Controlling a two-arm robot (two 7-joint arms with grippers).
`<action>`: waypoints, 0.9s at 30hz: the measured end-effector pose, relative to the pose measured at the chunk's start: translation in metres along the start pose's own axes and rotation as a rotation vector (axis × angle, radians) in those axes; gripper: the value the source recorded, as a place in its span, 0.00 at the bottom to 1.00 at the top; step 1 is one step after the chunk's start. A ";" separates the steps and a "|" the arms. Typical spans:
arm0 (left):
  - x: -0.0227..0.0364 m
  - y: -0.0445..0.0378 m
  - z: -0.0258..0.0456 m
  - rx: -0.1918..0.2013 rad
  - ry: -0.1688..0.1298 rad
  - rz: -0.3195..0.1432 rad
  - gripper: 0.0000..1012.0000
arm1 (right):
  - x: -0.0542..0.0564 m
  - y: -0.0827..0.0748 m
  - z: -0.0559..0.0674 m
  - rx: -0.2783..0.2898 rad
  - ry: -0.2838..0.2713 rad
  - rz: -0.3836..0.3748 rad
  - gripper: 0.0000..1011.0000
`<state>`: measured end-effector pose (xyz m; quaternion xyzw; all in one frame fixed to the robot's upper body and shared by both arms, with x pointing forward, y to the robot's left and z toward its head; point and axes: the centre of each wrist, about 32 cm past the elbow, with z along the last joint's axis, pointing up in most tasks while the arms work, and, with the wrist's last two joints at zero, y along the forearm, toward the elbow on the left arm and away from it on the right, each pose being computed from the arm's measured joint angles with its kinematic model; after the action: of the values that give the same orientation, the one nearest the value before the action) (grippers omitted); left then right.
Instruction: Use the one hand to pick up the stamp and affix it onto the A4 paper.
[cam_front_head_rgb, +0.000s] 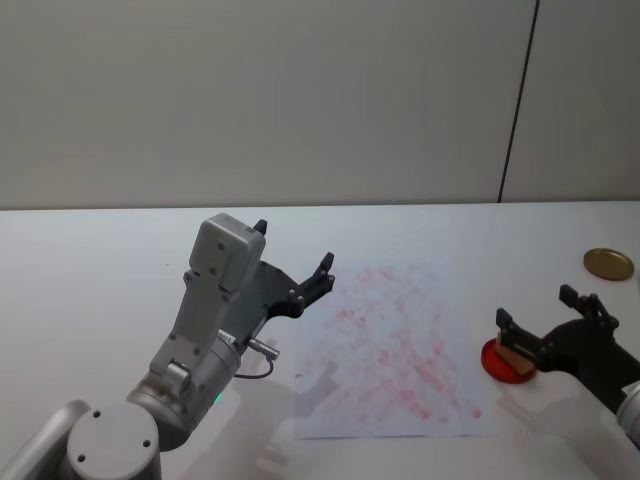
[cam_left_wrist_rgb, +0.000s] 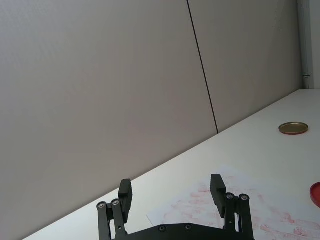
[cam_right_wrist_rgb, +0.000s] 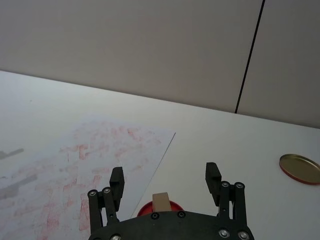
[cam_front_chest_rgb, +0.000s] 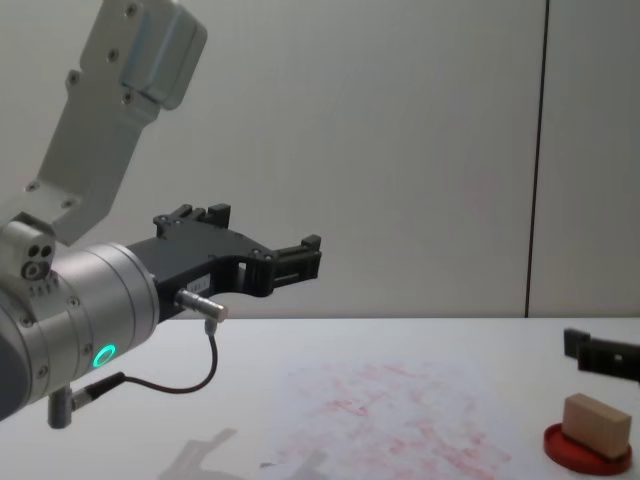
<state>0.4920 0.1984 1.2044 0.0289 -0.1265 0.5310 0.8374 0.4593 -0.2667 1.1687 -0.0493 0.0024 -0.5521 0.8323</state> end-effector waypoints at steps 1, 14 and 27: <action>0.0000 0.0000 0.0000 0.000 0.000 0.000 0.98 | 0.001 0.000 -0.001 -0.005 -0.001 0.003 0.99; 0.0000 0.0000 0.0000 0.000 0.000 0.000 0.98 | 0.012 0.007 -0.015 -0.079 -0.009 0.051 0.99; 0.0000 0.0000 0.0000 0.000 0.000 0.000 0.98 | 0.018 0.015 -0.022 -0.127 0.001 0.092 0.82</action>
<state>0.4920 0.1984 1.2044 0.0289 -0.1265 0.5310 0.8374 0.4785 -0.2790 1.1462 -0.1018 0.0401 -0.5121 0.8519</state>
